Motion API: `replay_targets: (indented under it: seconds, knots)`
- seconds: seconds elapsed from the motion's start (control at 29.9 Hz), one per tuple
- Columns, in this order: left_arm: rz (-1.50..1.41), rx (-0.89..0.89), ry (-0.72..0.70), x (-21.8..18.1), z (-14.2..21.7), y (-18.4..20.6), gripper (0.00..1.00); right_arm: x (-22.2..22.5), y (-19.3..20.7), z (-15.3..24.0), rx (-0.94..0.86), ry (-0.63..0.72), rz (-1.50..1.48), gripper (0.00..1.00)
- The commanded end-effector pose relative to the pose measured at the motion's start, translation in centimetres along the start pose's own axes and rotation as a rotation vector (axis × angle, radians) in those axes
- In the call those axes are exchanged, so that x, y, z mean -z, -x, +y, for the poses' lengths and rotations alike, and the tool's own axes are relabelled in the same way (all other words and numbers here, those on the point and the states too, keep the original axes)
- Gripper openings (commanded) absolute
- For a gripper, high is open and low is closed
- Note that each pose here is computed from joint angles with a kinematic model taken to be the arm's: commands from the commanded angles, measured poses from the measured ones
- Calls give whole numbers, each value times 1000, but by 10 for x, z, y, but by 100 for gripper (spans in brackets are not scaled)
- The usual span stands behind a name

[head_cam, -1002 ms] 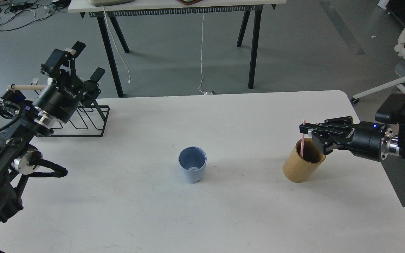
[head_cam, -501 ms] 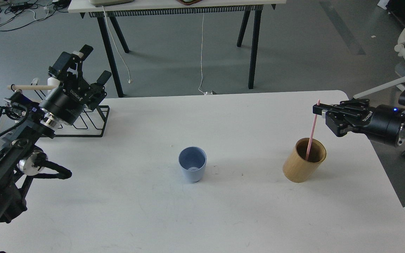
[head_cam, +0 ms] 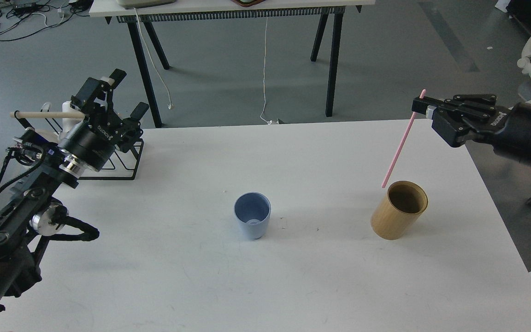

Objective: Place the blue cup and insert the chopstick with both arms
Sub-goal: 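Pull the pink stick up out of the tan cup, then carry the pink stick over the blue cup and lower it in, then open the right gripper to release the stick in the blue cup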

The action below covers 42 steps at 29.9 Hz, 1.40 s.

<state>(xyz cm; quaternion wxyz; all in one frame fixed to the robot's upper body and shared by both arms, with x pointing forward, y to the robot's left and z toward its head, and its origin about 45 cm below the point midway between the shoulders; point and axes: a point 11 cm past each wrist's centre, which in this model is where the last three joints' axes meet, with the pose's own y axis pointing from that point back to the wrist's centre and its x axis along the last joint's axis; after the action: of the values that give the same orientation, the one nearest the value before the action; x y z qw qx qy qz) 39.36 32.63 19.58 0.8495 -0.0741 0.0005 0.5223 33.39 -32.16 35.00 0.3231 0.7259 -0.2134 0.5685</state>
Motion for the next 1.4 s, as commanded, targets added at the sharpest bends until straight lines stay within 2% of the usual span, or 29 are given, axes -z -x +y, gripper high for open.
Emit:
replay_targets:
  seconds: [0.0,0.17,0.3,0.43,0.6,1.17,1.37]
  knots:
    - [1,-12,-12,4,3,-3,99,11,-11,-17,-63,-55,-17,4]
    - [-1,-39,-35,9,10,-12,99,43,-11,-71,-135,-197,-84,4]
    - [-3,-52,-42,10,12,-17,99,57,-6,-115,-104,-256,-93,4]
    - [-3,-55,-45,11,13,-18,99,70,11,-153,-55,-292,-110,4]
    - [4,-68,-58,17,16,-20,99,78,35,-178,0,-299,-72,4]
    - [10,-72,-63,20,17,-19,99,102,63,-196,58,-348,-85,4]
    - [9,-78,-69,21,18,-21,99,109,69,-199,78,-366,-82,10]
